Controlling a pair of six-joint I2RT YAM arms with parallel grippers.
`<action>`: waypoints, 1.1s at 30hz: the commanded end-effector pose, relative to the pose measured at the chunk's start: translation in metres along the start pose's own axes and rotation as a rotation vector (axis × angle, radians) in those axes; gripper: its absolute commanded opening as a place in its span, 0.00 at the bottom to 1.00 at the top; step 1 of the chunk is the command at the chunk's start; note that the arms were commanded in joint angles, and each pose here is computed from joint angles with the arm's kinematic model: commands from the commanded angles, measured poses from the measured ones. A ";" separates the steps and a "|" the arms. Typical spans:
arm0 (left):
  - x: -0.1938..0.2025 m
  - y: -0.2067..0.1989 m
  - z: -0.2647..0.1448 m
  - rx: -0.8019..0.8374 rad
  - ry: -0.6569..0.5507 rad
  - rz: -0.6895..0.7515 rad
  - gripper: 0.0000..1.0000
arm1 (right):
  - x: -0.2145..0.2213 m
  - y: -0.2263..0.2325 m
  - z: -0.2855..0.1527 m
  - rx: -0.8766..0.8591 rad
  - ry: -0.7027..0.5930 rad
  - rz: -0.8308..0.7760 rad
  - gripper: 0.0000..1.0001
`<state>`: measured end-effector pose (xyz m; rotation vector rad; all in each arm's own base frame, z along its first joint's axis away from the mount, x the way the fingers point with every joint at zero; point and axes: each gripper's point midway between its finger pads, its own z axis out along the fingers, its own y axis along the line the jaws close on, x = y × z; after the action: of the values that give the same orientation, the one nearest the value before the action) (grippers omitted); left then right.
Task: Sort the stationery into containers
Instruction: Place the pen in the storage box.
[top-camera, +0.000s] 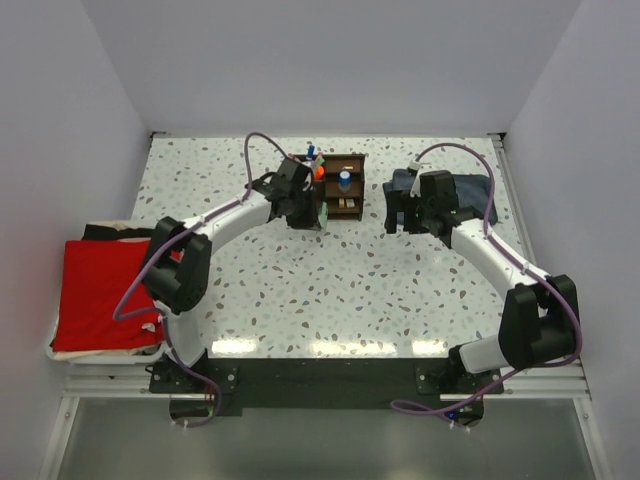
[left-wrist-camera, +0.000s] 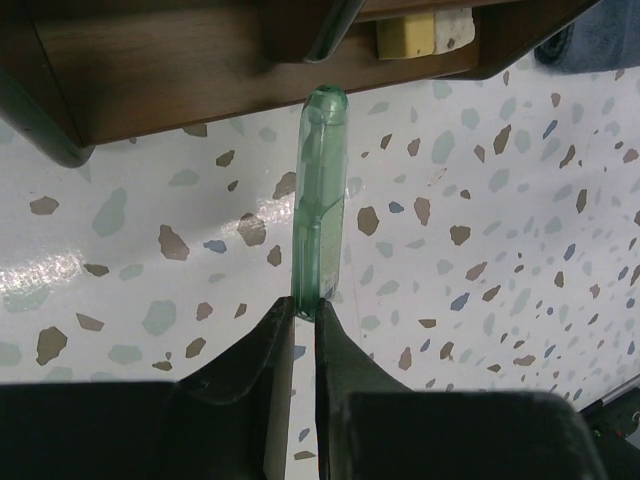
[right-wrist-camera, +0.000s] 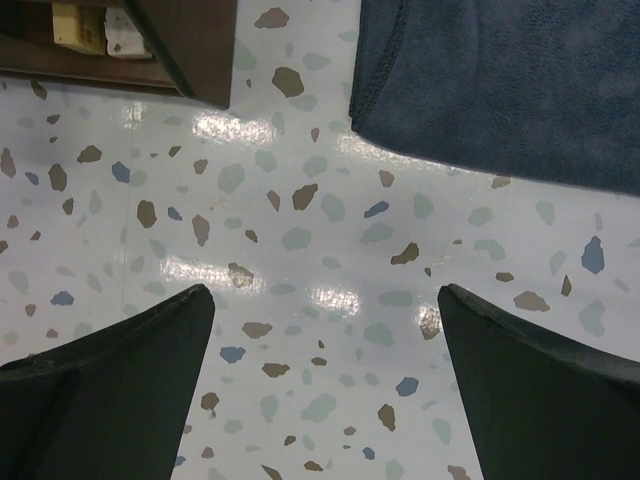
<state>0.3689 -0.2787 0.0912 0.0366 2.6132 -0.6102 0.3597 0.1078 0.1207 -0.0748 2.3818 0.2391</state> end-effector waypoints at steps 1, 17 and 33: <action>-0.009 -0.003 0.006 -0.003 -0.020 0.023 0.00 | -0.008 -0.001 -0.006 0.004 -0.038 0.019 0.99; -0.017 -0.021 0.020 0.023 -0.033 0.058 0.00 | -0.001 -0.002 -0.003 0.006 -0.028 0.023 0.99; -0.035 -0.033 0.033 0.043 -0.072 0.097 0.00 | -0.001 -0.002 -0.001 0.007 -0.031 0.030 0.99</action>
<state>0.3896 -0.3066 0.0743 0.1097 2.6070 -0.5978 0.3543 0.1063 0.1109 -0.0624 2.4028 0.2385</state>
